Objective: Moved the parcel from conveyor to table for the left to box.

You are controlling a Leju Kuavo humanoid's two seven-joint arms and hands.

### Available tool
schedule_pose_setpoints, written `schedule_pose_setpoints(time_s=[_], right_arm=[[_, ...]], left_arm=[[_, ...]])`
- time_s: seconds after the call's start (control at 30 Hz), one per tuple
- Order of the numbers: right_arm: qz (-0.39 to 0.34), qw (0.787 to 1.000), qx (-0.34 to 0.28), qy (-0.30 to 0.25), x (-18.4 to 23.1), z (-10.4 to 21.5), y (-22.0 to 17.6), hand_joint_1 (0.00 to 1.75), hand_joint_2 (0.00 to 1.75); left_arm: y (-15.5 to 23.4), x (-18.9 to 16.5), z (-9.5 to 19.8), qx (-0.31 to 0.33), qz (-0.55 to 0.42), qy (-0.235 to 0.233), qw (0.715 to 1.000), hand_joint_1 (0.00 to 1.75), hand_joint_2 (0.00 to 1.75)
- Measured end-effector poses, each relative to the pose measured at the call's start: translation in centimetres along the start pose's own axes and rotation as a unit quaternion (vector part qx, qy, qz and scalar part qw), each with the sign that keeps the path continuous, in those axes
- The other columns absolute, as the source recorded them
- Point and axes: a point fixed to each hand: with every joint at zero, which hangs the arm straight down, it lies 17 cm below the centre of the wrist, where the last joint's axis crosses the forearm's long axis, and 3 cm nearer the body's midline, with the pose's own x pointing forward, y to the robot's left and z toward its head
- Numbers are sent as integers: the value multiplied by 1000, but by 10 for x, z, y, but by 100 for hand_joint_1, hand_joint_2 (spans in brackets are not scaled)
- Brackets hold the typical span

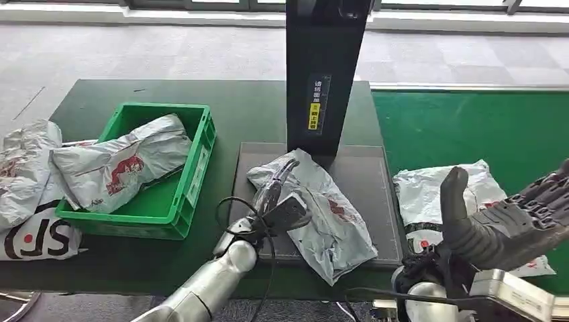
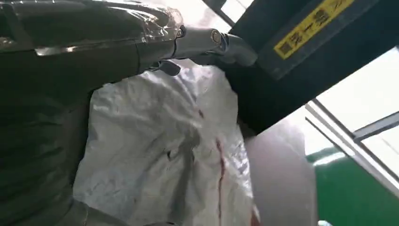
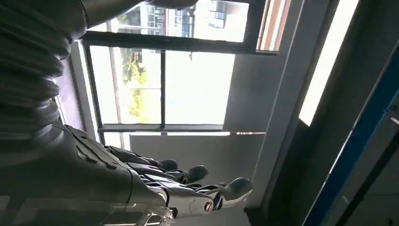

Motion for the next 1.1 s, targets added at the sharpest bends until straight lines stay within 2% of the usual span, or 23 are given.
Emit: schedule_pose_setpoints(time_s=[0.33, 0.5, 0.53, 0.8, 1.1], right_arm=[[0, 1000, 3, 4, -2, 3, 2, 0, 175], [1, 1000, 3, 5, -1, 2, 3, 0, 175], [1, 1000, 3, 5, -1, 2, 3, 0, 175], [1, 1000, 2, 0, 0, 0, 4, 0, 175], [11, 1000, -4, -15, 2, -9, 1, 0, 175]], left_arm=[[-27, -21, 7, -45, -28, 39, 998, 0, 175], [-42, -28, 9, -80, -82, 59, 992, 0, 175], [-44, -28, 10, -88, -92, 60, 990, 171, 175], [-55, -19, 6, -123, -133, 35, 983, 175, 175], [-39, -11, -10, -103, -179, 21, 978, 175, 175]])
